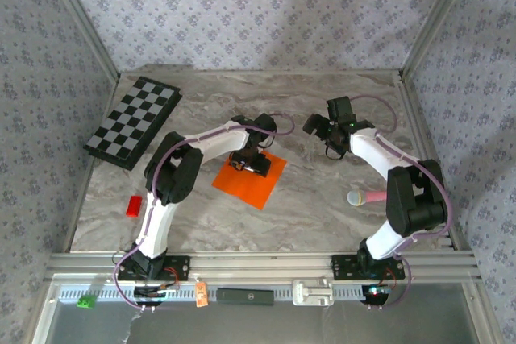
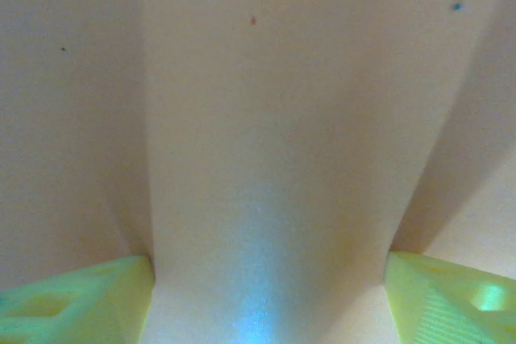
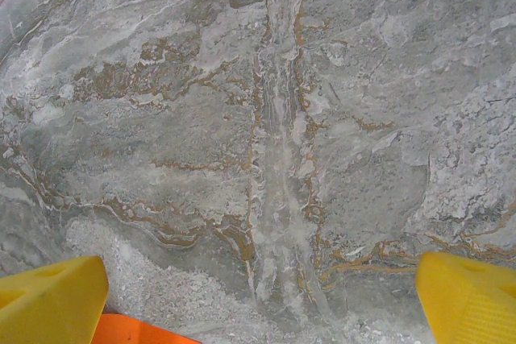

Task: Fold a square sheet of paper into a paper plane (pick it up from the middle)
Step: First fold in half a square sheet of paper at the center of the table.

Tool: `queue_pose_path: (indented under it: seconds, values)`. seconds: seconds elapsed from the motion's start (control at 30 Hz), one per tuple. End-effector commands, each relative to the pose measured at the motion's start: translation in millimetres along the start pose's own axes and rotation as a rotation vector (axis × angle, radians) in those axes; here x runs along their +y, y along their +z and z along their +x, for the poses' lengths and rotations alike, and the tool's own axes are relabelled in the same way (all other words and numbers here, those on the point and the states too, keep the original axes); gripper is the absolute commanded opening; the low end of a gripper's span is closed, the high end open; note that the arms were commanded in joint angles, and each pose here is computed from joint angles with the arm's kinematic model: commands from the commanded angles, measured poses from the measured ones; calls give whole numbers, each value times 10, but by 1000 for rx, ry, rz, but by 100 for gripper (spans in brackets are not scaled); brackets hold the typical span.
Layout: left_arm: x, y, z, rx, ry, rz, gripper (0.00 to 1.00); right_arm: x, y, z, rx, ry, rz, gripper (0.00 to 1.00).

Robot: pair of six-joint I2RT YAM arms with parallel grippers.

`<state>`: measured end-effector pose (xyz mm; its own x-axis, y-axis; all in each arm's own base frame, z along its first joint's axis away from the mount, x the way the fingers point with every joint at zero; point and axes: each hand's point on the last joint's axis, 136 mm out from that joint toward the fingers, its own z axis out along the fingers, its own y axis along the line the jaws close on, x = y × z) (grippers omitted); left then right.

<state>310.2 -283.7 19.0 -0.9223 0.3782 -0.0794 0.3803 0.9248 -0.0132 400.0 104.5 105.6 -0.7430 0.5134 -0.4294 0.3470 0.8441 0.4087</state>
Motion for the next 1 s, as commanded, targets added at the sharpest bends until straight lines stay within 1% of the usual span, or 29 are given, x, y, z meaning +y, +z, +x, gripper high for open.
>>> queue_pose_path:
  seconds: [0.0, 0.07, 0.23, 0.33, 0.4, 0.53, 0.6, 0.7, 0.83, 0.97]
  values:
    - [97, 255, 228, 98, -51, 10, 69, -33, -10, -15, 3, 20, 20, 100]
    - [62, 92, 132, 57, -94, 80, 58, -29, -27, -28, -4, 19, 18, 100]
    - [-13, -437, -134, -57, -222, 347, 35, 0, -59, -54, -18, 17, -2, 100]
    - [-44, -801, -306, -143, -268, 516, 29, 63, -66, -58, -19, 7, -37, 100]
    - [-66, -1010, -395, -197, -290, 612, 27, 115, -69, -55, -16, 1, -67, 100]
    - [-98, -1357, -534, -284, -326, 769, 26, 260, -80, -41, -9, -19, -152, 100]
    - [-117, -1455, -590, -317, -340, 820, 26, 351, -85, -31, -3, -30, -207, 100]
    - [-121, -1442, -646, -338, -354, 841, 26, 517, -82, 39, 27, -46, -308, 97]
    - [-77, -1137, -676, -305, -403, 805, 26, 691, -31, 171, 84, -53, -413, 92]
    - [-9, -842, -685, -267, -440, 756, 26, 795, 36, 347, 141, -89, -443, 84]
